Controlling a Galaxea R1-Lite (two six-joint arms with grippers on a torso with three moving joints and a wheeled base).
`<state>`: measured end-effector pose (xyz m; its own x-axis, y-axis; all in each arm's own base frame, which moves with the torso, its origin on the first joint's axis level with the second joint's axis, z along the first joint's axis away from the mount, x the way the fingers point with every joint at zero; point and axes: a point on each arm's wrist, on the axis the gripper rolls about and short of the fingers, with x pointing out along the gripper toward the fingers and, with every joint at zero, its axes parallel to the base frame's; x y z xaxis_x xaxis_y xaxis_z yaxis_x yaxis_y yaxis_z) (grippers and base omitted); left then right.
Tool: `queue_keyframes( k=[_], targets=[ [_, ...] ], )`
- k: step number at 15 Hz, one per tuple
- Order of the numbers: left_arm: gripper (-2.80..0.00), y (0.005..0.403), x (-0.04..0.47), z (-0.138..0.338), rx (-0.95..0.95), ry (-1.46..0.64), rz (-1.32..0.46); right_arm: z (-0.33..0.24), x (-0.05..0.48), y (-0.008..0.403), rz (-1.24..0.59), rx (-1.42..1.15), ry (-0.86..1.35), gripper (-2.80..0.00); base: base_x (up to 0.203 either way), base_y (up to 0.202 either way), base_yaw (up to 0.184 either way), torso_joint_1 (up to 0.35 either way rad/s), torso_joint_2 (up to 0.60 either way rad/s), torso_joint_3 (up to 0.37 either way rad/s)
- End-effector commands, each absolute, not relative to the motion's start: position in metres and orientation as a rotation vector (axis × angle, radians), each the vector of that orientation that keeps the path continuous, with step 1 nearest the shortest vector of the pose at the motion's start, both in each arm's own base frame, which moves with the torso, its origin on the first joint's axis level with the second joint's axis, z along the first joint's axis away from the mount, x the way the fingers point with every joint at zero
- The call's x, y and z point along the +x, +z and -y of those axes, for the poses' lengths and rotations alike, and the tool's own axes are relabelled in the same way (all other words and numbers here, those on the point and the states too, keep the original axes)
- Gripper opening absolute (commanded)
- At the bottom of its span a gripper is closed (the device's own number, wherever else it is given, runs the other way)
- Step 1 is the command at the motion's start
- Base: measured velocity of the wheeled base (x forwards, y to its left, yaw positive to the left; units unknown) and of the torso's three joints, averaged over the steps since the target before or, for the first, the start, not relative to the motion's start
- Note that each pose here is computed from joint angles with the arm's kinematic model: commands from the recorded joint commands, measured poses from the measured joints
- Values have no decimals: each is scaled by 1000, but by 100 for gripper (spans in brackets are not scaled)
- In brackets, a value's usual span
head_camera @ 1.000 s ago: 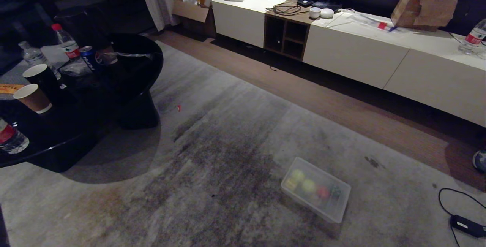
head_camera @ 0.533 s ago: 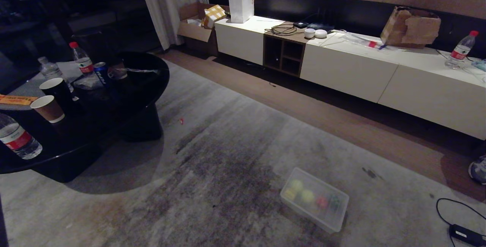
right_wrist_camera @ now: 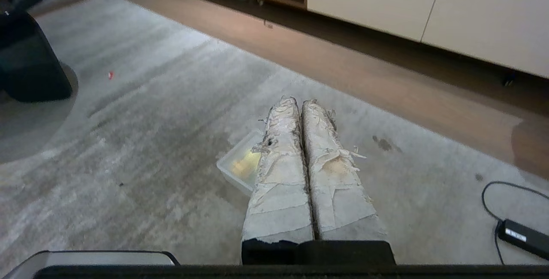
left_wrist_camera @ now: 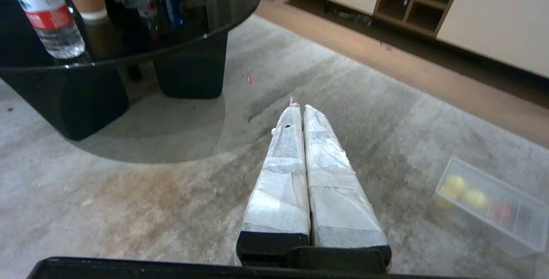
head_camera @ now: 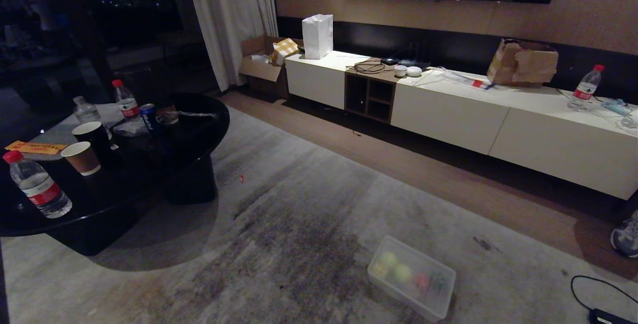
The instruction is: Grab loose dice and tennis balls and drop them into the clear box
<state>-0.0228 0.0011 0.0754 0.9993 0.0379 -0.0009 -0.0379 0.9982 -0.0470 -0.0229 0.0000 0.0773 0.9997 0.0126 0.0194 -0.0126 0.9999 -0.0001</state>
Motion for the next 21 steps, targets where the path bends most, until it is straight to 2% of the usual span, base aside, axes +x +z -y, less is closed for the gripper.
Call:
queue_keyframes(
  k=[1, 5, 11, 21],
  targets=[
    [-280, 75, -23, -1, -47, 38, -4, 0, -22, 75, 9, 2, 14, -280, 0, 0, 0, 2, 1, 196],
    [-280, 75, -23, -1, -46, 38, -4, 0, -22, 75, 9, 0, 14, -280, 0, 0, 0, 2, 4, 178],
    [-280, 75, -23, -1, -44, 38, -4, 0, -22, 75, 9, 2, 14, -280, 0, 0, 0, 0, -1, 22],
    [-280, 75, -23, -1, -37, 40, -4, 0, -22, 75, 10, 2, 14, -280, 1, -7, 154, 2, 4, 3]
  ],
)
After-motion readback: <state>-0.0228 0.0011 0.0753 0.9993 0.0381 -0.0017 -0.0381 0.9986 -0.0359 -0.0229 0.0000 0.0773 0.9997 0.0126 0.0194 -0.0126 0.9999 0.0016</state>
